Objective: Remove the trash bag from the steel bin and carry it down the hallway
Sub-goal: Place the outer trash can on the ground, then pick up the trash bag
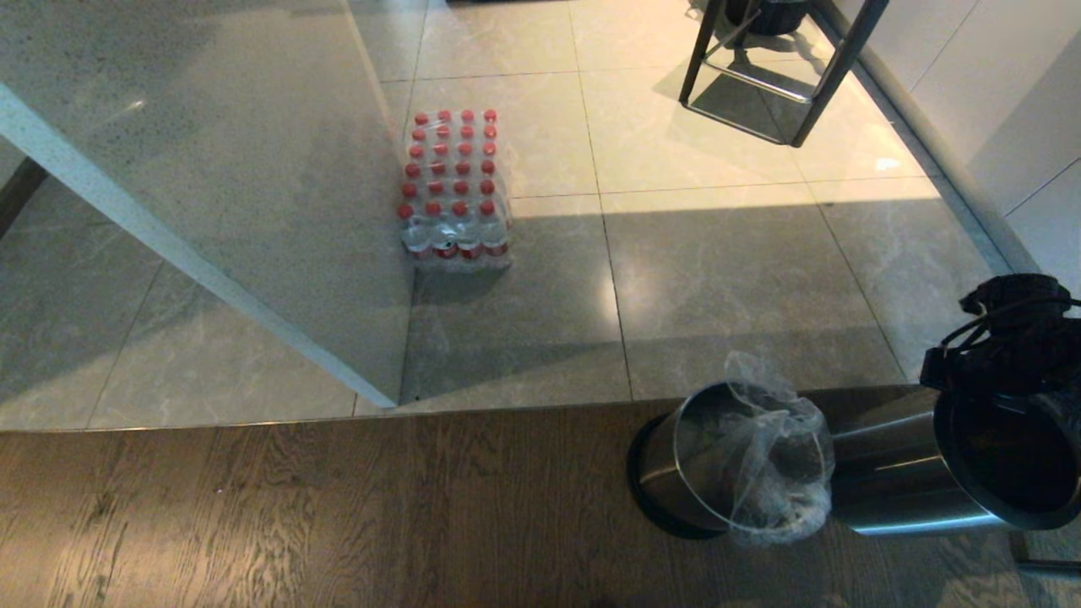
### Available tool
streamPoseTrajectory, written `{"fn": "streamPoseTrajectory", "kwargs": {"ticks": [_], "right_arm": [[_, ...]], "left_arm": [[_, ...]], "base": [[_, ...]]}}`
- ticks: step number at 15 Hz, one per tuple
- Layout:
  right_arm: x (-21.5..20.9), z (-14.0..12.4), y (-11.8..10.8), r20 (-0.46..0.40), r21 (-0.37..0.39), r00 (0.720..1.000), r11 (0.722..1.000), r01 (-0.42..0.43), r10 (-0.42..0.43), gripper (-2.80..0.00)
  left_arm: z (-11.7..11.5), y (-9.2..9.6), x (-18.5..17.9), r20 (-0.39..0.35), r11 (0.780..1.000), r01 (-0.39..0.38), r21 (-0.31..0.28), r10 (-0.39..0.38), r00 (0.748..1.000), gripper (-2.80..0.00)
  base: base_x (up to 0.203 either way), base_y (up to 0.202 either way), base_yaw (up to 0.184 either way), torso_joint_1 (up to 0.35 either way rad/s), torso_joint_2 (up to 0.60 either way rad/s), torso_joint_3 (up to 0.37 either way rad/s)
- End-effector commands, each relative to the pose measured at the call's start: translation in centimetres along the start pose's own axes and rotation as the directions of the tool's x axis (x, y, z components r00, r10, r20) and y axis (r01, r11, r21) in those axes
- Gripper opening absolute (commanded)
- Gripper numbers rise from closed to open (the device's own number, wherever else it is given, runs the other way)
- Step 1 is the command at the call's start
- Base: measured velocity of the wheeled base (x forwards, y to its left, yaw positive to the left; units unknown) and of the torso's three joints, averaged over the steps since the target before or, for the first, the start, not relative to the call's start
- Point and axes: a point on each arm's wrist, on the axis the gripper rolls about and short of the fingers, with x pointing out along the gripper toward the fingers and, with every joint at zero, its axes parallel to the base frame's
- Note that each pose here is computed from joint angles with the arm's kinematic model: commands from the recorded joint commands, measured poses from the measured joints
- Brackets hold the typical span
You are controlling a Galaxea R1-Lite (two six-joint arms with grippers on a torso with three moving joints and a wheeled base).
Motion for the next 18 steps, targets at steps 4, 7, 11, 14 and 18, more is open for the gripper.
{"fn": "streamPoseTrajectory", "kwargs": {"ticks": [4, 7, 11, 14, 18], "right_arm": [[-9.5, 2.0, 0.0, 0.12, -0.015, 0.991, 0.999, -0.05, 0.052, -2.8], [-14.8, -0.3, 0.8, 0.0, -0.073, 0.996, 0.993, -0.09, 0.09, -2.8], [-17.0, -4.7, 3.3, -0.255, -0.137, 0.911, 0.921, -0.365, 0.323, -2.8], [-15.2, -5.7, 4.9, -0.327, -0.169, 0.883, 0.899, -0.405, 0.337, 0.0], [-12.2, -6.4, 6.3, -0.379, -0.165, 0.865, 0.896, -0.412, 0.328, 0.0]], "left_arm": [[0.0, 0.0, 0.0, 0.0, 1.0, 0.0, 0.0, 0.0, 1.0, -2.8], [0.0, 0.0, 0.0, 0.0, 1.0, 0.0, 0.0, 0.0, 1.0, -2.8], [0.0, 0.0, 0.0, 0.0, 1.0, 0.0, 0.0, 0.0, 1.0, -2.8], [0.0, 0.0, 0.0, 0.0, 1.0, 0.0, 0.0, 0.0, 1.0, -2.8], [0.0, 0.0, 0.0, 0.0, 1.0, 0.0, 0.0, 0.0, 1.0, -2.8]], "base": [[0.0, 0.0, 0.0, 0.0, 0.0, 0.0], [0.0, 0.0, 0.0, 0.0, 0.0, 0.0], [0.0, 0.0, 0.0, 0.0, 0.0, 0.0], [0.0, 0.0, 0.0, 0.0, 0.0, 0.0], [0.0, 0.0, 0.0, 0.0, 0.0, 0.0]]}}
